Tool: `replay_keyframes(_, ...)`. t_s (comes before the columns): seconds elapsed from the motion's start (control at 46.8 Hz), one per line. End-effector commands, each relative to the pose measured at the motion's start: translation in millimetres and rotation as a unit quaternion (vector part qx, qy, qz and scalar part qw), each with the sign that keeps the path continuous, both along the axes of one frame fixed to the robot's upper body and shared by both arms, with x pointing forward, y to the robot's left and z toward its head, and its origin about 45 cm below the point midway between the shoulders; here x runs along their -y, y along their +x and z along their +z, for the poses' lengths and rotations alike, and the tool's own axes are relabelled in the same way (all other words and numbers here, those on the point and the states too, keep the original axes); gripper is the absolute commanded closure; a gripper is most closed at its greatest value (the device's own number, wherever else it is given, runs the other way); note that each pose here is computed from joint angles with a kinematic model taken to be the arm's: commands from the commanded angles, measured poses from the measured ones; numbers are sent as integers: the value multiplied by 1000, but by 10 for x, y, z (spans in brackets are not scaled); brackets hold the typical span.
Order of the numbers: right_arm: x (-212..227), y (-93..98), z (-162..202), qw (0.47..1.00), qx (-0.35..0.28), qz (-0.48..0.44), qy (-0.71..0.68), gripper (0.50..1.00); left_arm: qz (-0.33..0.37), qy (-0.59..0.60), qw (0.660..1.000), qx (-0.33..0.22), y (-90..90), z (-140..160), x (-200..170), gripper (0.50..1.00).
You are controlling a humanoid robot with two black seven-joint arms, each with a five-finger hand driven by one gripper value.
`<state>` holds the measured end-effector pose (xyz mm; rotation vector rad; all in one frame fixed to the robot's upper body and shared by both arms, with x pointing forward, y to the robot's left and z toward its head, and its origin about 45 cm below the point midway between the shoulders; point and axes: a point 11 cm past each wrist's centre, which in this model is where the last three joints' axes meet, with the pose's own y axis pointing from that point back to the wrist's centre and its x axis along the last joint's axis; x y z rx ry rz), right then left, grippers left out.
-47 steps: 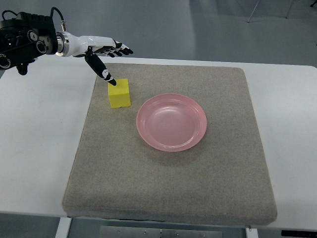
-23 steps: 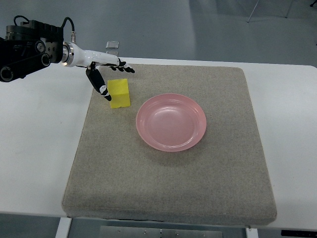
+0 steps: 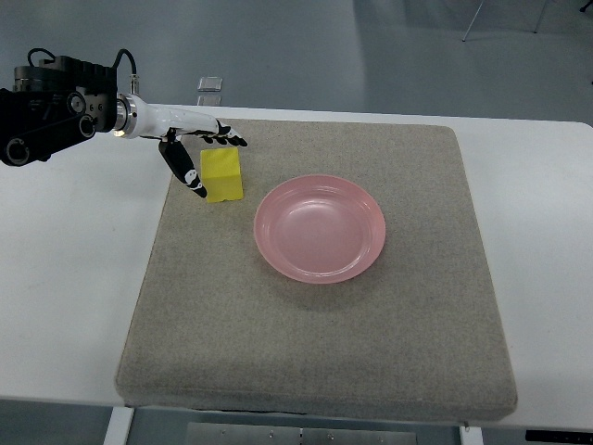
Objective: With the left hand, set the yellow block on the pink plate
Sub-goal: 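Lower the left hand around the yellow cube, thumb on its near side, then close the left hand fingers around the yellow cube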
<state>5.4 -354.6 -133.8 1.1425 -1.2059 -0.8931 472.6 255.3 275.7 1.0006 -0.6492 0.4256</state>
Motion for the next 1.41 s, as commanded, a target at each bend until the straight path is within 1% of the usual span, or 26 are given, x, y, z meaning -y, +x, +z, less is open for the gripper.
replay_keyframes(0.0,0,2,0,1000,0,0,0,576,2,-1,1000,-2,5,-39,14,516)
replay_keyframes(0.278,0,2,0,1000,0,1,0,576,10,0,1000,4,27,-101,-11,527)
replay_keyframes(0.491,0,2,0,1000,0,0,0,576,5,0,1000,10,37,-196,91,542)
replay_keyframes(0.726,0,2,0,1000,0,0,0,576,0,0,1000,10,49,-216,162,544)
replay_keyframes(0.79,0,2,0,1000,0,0,0,576,0,1,1000,12,55,-206,159,568)
replay_keyframes(0.833,0,2,0,1000,0,0,0,576,1,3,1000,13,63,-201,146,598)
replay_keyframes(0.918,0,2,0,1000,0,0,0,576,6,6,1000,17,86,-186,108,634)
replay_keyframes(1.089,0,1,0,1000,0,0,0,576,12,10,1000,27,124,-147,65,647)
replay_keyframes(1.217,0,1,0,1000,0,0,0,576,12,9,999,29,126,-144,69,647)
replay_keyframes(1.26,0,-7,0,1000,-1,1,0,576,12,9,999,28,123,-152,67,673)
replay_keyframes(1.302,0,-8,0,1000,-1,0,0,576,12,9,999,30,125,-149,67,681)
replay_keyframes(1.388,0,2,0,1000,0,1,0,576,13,8,999,30,125,-152,67,722)
